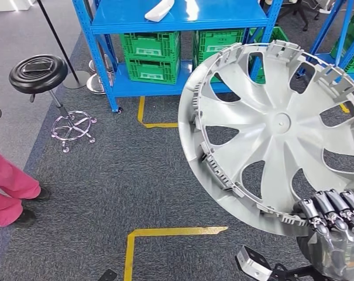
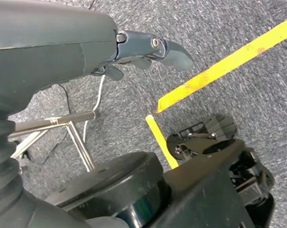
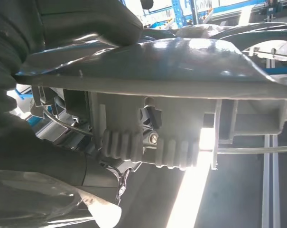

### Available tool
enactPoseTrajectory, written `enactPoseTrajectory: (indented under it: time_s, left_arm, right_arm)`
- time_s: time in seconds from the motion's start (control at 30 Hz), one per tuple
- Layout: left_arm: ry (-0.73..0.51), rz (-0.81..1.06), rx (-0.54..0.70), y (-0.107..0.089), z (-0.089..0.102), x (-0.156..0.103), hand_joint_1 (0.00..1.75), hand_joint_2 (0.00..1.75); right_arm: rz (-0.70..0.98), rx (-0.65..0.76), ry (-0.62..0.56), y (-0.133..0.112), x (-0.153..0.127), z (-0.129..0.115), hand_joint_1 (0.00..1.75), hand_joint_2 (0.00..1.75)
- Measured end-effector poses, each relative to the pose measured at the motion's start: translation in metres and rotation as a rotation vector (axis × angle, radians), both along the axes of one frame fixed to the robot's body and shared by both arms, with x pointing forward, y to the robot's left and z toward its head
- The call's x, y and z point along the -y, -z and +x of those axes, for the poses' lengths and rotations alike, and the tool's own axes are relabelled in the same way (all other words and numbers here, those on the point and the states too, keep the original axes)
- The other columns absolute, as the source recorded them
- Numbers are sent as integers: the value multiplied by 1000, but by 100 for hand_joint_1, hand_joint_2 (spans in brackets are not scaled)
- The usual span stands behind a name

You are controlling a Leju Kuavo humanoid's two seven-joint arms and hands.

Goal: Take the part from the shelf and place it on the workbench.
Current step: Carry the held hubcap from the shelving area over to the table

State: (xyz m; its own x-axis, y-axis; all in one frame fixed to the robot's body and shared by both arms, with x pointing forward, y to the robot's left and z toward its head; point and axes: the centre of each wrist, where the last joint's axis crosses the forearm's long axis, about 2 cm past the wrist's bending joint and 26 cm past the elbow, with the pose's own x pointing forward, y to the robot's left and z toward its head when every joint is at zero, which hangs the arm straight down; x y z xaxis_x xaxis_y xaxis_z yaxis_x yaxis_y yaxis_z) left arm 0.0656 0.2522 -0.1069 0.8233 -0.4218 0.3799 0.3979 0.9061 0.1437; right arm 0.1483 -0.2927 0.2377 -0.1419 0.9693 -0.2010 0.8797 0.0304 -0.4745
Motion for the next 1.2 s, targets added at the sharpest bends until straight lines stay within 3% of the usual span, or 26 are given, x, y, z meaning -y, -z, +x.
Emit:
enactPoseTrajectory:
  time_s: [1.2]
  left_arm:
    - [5,7,3,0,2,0,0,175]
  right_arm:
    - [10,6,7,0,0,5,175,175]
